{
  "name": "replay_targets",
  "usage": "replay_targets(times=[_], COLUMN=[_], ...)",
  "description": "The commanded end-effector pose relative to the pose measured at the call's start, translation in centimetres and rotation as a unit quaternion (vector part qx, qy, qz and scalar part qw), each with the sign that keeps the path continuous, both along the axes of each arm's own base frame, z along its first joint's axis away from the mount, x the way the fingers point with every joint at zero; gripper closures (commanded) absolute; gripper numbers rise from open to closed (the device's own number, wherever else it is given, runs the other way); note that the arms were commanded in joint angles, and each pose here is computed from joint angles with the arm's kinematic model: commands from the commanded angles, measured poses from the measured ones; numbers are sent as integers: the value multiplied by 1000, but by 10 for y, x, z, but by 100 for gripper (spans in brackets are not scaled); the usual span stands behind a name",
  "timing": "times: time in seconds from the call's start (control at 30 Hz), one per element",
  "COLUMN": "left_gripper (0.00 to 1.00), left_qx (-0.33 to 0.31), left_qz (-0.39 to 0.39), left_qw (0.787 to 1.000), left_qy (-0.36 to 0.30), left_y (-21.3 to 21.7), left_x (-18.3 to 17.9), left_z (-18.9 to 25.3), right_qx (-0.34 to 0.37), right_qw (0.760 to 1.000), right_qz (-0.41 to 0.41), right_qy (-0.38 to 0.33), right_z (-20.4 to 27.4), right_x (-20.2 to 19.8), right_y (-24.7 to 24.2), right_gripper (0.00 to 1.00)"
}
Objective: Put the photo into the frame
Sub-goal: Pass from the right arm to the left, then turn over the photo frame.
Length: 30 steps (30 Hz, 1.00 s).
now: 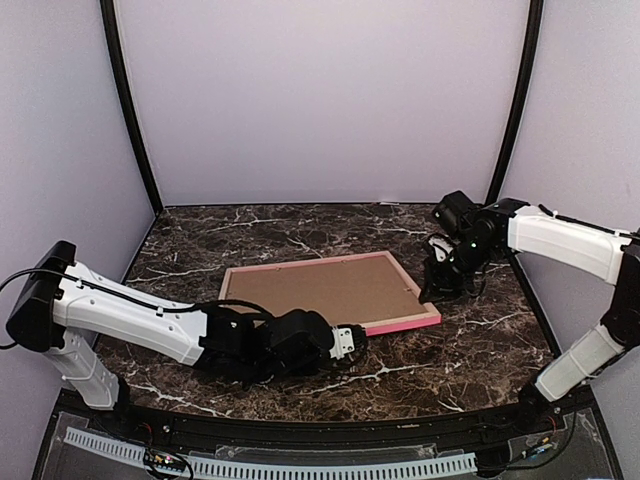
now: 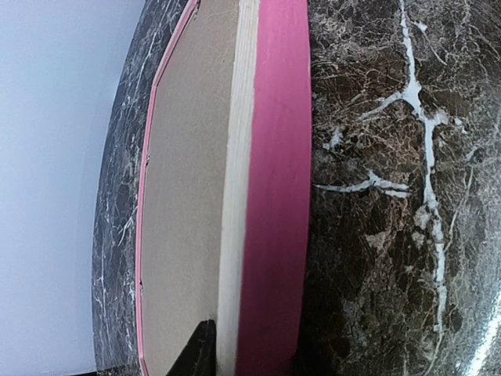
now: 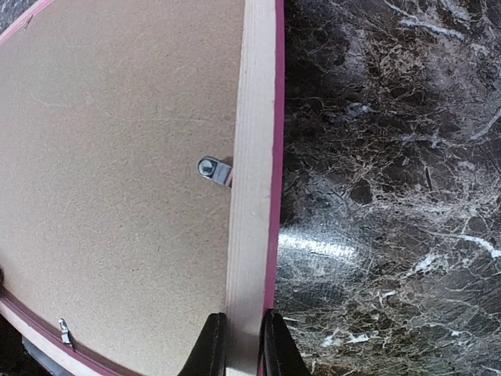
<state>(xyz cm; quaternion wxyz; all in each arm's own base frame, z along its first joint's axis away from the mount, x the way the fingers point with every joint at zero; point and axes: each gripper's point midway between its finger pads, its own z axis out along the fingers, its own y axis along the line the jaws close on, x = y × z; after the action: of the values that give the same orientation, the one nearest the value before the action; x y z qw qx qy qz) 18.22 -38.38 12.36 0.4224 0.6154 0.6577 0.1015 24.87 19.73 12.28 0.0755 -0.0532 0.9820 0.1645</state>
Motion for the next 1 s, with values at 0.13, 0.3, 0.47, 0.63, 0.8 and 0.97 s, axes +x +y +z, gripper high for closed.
replay_targets(times=[0.13,0.3,0.47,0.63,0.8,0.97], left_gripper=[83,93,100,100,100,100], left_qx=[-62,-70,-88,-133,-173,-198], left_qz=[10,13,5,-18,-29,-33], left_qw=[998,996,994,990,984,979], left_qy=[-22,-49,-64,-44,-11,16], left_y=[-2,4,10,19,29,41], left_x=[3,7,7,1,3,9], left_z=[62,92,128,169,201,223], right_qx=[60,56,80,107,129,165], right_qw=[996,991,975,951,922,894], right_qz=[24,28,40,58,72,123], right_qy=[-59,-116,-205,-286,-357,-398], right_z=[42,75,122,166,209,236], right_x=[9,19,31,38,38,23], right_y=[17,12,13,17,17,25], right_gripper=[68,52,41,36,34,25])
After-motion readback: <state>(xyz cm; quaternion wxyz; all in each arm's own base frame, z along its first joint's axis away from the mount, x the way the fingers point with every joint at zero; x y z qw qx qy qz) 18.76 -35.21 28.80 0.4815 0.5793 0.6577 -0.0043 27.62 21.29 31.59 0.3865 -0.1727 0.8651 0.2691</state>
